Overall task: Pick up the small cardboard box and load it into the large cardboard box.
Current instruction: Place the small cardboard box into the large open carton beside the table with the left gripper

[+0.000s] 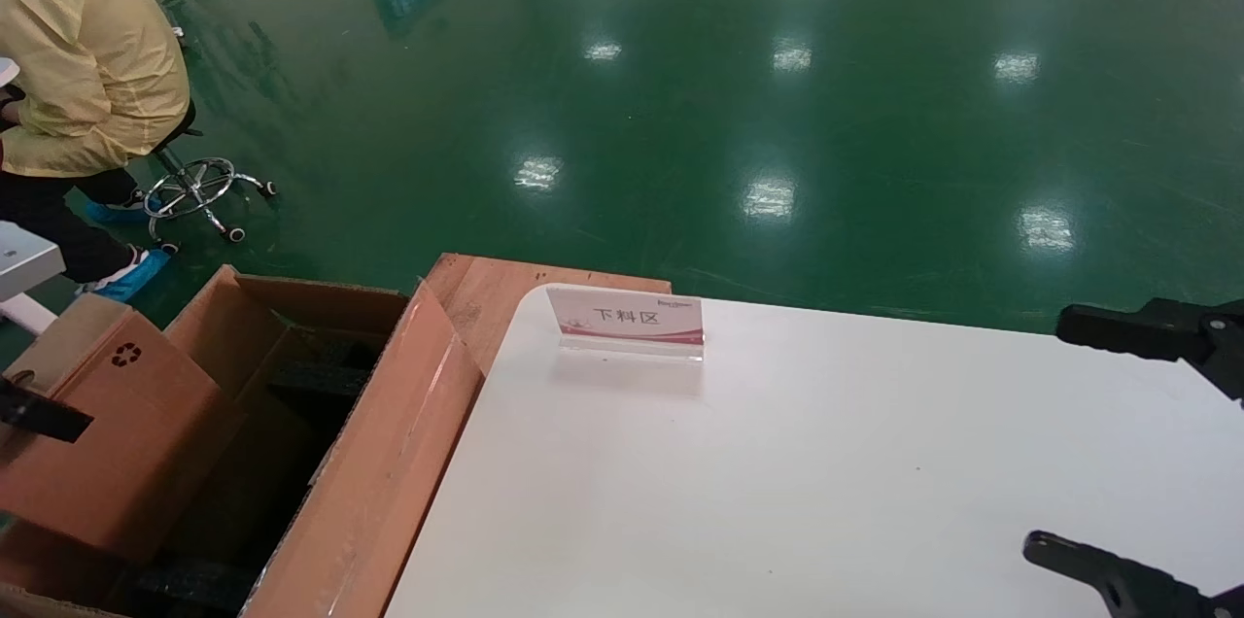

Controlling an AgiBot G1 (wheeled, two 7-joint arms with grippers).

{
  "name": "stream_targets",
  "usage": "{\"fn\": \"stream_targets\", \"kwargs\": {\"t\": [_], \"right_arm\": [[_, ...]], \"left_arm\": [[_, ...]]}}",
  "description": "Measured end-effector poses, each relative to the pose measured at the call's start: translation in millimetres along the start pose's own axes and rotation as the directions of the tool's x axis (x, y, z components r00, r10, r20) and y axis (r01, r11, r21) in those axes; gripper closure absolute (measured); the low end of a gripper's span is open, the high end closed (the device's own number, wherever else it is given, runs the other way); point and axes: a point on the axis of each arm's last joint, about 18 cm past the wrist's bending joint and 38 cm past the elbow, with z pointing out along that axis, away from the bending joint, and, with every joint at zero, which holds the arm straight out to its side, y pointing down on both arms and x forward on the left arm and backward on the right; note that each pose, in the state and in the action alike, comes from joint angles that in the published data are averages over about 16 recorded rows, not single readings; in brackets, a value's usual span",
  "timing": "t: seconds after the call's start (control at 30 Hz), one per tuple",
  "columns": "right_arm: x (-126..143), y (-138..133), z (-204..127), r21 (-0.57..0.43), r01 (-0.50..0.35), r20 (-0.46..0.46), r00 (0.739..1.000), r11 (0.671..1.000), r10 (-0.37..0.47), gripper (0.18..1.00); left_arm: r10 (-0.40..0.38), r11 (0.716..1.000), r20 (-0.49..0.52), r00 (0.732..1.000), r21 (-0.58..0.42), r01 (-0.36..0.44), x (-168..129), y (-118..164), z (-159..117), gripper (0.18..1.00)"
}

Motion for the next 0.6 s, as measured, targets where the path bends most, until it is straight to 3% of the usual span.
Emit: {"fn": "stream_targets", "kwargs": {"t": [0.6], "right_arm": [[0, 0, 0, 0.0, 0.0, 0.0, 1.0, 1.0, 0.0, 0.178]], "left_arm": [[0.006, 1.0, 0.015, 1.0, 0.024, -0.007, -10, -4, 25, 0.942]]}}
